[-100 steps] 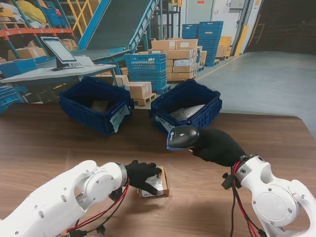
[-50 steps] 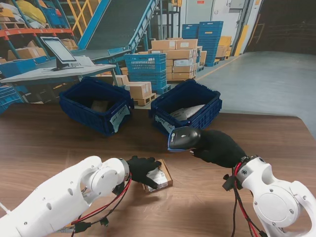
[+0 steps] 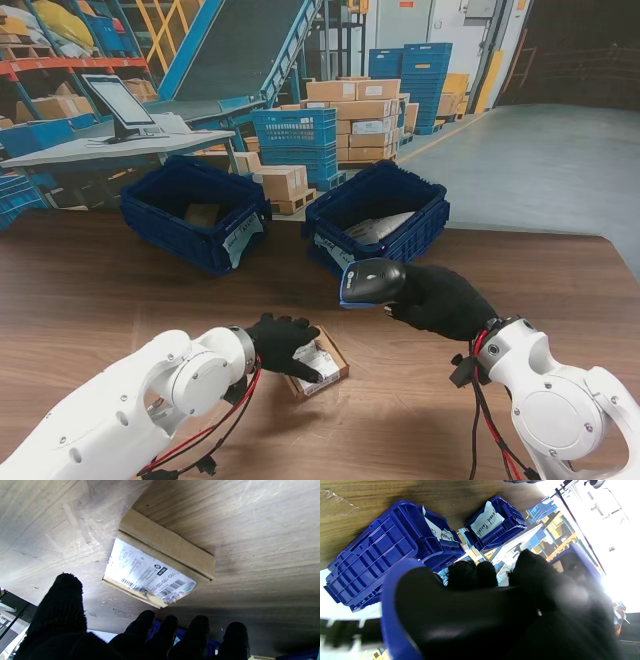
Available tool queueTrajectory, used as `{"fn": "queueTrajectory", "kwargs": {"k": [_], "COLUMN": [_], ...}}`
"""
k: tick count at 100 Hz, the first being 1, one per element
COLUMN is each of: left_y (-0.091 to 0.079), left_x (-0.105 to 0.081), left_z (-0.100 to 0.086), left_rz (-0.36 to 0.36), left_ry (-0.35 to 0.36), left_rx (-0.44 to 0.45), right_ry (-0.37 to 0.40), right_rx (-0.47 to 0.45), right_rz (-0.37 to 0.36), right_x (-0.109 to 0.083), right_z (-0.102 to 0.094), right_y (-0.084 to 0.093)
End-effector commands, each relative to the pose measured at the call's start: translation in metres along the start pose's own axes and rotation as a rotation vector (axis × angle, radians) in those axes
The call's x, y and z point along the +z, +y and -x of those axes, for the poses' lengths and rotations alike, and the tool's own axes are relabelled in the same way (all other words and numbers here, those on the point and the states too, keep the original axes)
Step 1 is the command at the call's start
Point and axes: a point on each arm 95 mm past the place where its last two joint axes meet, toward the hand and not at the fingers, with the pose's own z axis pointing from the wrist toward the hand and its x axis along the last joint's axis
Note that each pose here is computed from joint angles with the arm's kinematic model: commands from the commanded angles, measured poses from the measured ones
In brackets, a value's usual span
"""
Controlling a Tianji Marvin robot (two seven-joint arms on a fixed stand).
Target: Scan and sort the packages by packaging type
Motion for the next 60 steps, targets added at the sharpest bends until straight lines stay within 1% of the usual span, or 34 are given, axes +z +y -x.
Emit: {"fn": "queueTrajectory", "kwargs": {"k": [1, 14, 24, 37, 53, 60], "left_y": [-0.002, 0.000, 0.004, 0.010, 0.013, 0.014], "left_x": [-0.004, -0.010, -0.011, -0.005, 0.005, 0.008], "left_z": [-0.007, -0.010, -0.011, -0.009, -0.005, -0.003], "left_rz": [-0.001, -0.006, 0.016, 0.049, 0.066, 0.061], "left_ry": [0.012, 0.024, 0.044, 0.056, 0.041, 0.030], "left_rx": [0.012, 0.011, 0.011, 0.017, 0.029, 0.031], "right_ry": [0.013, 0.016, 0.017, 0.018, 0.014, 0.011], "right_rx": [0.001, -0.001, -0.001, 0.002, 0.009, 0.013], "right_rz": [-0.003, 0.002, 0.004, 0.003, -0.005, -0.011], "right_x": [0.000, 0.000, 0.001, 0.000, -0.001, -0.001], "right_z": [-0.005, -0.006, -0.006, -0.005, -0.003, -0.001], "right_y": [-0.001, 0.000, 0.000, -0.001, -0.003, -0.003]}}
